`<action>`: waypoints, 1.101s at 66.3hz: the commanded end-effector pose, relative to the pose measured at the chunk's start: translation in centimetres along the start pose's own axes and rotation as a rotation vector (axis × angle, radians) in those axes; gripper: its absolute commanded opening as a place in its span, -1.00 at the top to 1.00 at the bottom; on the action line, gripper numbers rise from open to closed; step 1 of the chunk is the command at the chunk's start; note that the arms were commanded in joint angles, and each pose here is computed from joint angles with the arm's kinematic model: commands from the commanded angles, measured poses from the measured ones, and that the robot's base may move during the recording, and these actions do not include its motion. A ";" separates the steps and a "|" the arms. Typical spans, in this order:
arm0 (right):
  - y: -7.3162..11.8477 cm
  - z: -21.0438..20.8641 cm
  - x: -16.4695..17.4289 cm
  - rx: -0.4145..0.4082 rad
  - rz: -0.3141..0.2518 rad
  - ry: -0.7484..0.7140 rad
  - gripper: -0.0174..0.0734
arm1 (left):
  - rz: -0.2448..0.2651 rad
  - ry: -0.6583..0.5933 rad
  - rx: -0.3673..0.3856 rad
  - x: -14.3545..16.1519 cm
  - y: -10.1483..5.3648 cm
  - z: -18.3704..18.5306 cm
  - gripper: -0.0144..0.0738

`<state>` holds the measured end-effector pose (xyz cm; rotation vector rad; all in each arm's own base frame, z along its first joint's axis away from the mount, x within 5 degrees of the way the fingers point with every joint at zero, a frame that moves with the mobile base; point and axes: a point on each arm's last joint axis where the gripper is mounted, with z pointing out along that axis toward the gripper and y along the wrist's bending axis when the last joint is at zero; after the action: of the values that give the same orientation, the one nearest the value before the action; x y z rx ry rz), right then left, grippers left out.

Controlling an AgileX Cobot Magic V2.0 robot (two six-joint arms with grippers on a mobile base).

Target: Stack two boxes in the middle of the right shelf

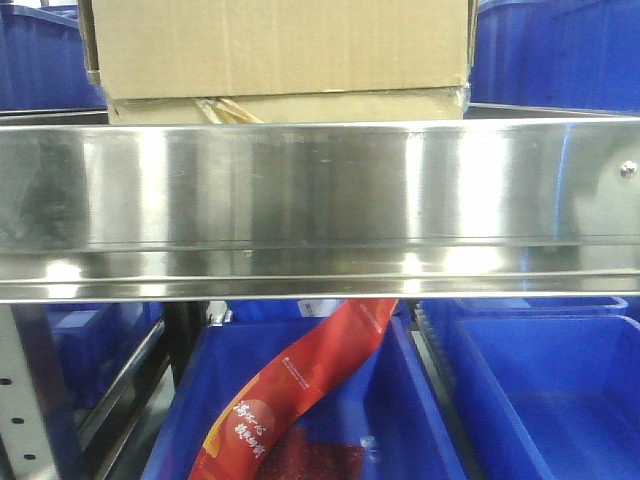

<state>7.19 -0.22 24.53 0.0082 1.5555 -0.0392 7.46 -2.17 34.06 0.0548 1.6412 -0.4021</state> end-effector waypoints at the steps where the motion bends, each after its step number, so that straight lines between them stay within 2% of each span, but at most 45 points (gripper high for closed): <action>1: -0.1 -0.7 0.9 0.025 -0.003 -0.017 0.98 | -0.011 -0.024 0.006 -0.2 0.0 -0.1 0.92; 10: -0.2 -1.8 1.8 0.042 -0.005 -0.062 0.98 | -0.011 -0.024 0.006 -0.2 0.0 -0.1 0.92; 21: -0.2 -1.7 3.3 0.043 0.000 -0.016 0.98 | -0.008 -0.028 0.006 -0.2 0.0 -0.2 0.92; 30: -0.2 -1.6 3.3 0.044 0.078 -0.057 0.98 | -0.005 -0.028 0.005 -0.2 0.0 -0.2 0.92; 43: -0.2 -1.6 3.6 0.044 0.059 -0.027 0.98 | -0.005 -0.028 0.005 -0.2 0.0 -0.2 0.92; 73: -0.2 -1.6 3.6 0.044 0.059 -0.027 0.98 | -0.005 -0.028 0.005 -0.2 0.0 -0.2 0.92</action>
<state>5.66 -0.38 20.78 0.0894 1.5482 -0.0166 7.40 -2.15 34.03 0.0546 1.6390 -0.4026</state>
